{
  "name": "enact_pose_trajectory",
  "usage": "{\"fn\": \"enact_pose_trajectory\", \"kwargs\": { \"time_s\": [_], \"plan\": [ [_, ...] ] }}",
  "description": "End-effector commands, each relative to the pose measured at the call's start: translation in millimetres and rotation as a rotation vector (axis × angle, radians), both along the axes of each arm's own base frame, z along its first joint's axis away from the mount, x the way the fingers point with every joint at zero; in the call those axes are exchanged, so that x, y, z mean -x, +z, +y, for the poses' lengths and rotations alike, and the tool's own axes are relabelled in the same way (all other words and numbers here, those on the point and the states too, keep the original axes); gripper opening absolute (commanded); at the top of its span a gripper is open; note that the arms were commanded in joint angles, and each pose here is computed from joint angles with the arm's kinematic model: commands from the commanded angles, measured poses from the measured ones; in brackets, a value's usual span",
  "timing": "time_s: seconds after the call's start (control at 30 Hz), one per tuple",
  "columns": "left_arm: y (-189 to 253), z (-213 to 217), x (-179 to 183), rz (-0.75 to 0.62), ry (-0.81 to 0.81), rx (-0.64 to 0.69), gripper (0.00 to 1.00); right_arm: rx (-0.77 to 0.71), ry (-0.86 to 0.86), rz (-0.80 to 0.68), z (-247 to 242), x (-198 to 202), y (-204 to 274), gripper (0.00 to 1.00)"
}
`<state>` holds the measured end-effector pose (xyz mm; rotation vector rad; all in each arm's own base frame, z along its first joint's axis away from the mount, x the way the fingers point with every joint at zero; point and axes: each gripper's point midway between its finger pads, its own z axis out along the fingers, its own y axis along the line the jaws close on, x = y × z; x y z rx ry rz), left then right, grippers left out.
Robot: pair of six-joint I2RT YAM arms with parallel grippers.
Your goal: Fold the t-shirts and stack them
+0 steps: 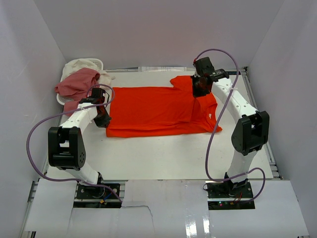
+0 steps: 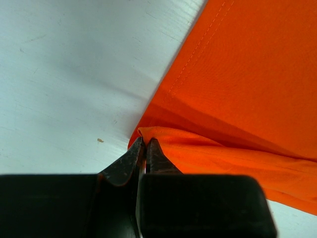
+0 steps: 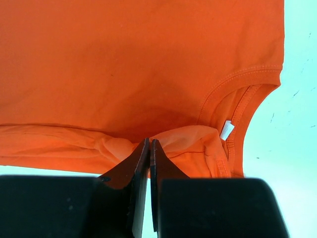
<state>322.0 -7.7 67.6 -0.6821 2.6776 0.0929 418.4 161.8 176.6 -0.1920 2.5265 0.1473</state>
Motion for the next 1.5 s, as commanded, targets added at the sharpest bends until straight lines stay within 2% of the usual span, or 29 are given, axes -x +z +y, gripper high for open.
{"fn": "enact_pose_trajectory", "kwargs": {
  "time_s": [0.0, 0.67, 1.33, 1.4, 1.43, 1.47],
  "plan": [
    [12, 4, -10, -0.049, 0.005, -0.014, 0.0, -0.003, 0.008, -0.05, 4, -9, 17, 0.08],
    [5, 6, -11, -0.039, 0.007, -0.023, 0.0, 0.07, -0.045, -0.061, -12, -13, 18, 0.08],
    [0, 5, -15, -0.026, 0.004, -0.022, 0.0, 0.076, -0.07, -0.076, -16, -27, 23, 0.08],
    [0, -1, -19, -0.029, -0.04, 0.006, 0.0, 0.084, -0.078, -0.076, -18, -28, 21, 0.14],
    [1, -3, -20, -0.033, -0.046, 0.016, 0.13, 0.09, -0.083, -0.079, -20, -29, 21, 0.18],
    [4, -5, -24, -0.052, -0.054, 0.028, 0.31, 0.096, -0.085, -0.079, -20, -29, 21, 0.29]
  ]
}}
